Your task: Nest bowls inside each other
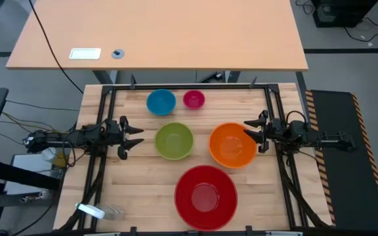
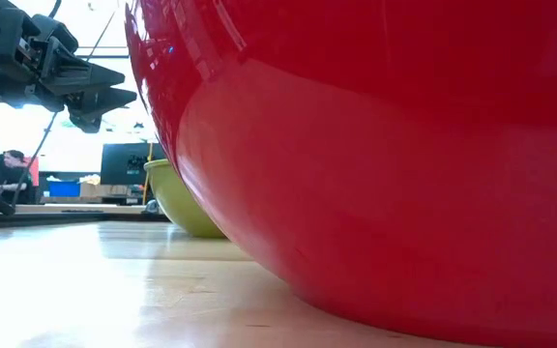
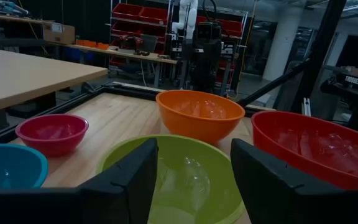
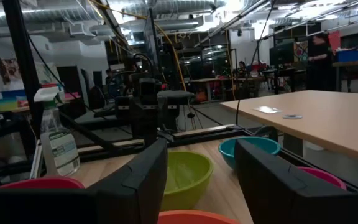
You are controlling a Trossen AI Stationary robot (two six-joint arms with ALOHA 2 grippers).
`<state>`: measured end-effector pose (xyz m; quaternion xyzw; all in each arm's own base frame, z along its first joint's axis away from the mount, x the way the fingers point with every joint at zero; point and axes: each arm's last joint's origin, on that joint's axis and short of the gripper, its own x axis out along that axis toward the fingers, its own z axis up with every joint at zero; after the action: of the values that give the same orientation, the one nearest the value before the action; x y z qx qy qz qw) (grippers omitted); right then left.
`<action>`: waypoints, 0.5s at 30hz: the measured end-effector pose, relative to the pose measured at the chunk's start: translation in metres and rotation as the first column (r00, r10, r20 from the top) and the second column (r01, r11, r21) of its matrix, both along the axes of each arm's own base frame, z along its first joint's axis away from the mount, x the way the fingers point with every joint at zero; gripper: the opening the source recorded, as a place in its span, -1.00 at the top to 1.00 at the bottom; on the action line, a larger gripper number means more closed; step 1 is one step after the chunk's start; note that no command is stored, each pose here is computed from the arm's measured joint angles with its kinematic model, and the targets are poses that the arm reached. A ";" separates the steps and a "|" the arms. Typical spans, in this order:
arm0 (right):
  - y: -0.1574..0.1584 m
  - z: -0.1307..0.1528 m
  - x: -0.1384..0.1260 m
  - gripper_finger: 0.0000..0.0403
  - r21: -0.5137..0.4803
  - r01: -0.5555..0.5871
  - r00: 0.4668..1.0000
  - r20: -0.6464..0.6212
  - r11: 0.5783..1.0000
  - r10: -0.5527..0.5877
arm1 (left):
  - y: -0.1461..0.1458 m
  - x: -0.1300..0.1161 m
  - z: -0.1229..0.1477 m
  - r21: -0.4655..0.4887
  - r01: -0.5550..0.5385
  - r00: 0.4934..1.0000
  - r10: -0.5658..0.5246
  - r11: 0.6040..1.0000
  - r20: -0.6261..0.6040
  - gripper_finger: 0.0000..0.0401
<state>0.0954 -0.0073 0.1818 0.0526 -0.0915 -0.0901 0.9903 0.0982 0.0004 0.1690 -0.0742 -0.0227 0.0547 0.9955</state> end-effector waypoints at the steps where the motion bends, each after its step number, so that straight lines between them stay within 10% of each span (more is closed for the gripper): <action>1: 0.000 0.000 0.000 0.04 0.000 0.000 1.000 0.000 1.000 0.000 | 0.000 0.000 0.000 0.000 0.000 1.000 0.000 1.000 0.000 -0.03; 15: 0.000 0.000 0.000 0.04 -0.003 0.001 1.000 -0.001 1.000 -0.001 | 0.000 0.000 0.001 -0.006 0.000 1.000 0.000 1.000 0.007 -0.03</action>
<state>0.0954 -0.0073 0.1818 0.0511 -0.0914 -0.0904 0.9904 0.0982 0.0004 0.1696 -0.0776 -0.0259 0.0544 0.9952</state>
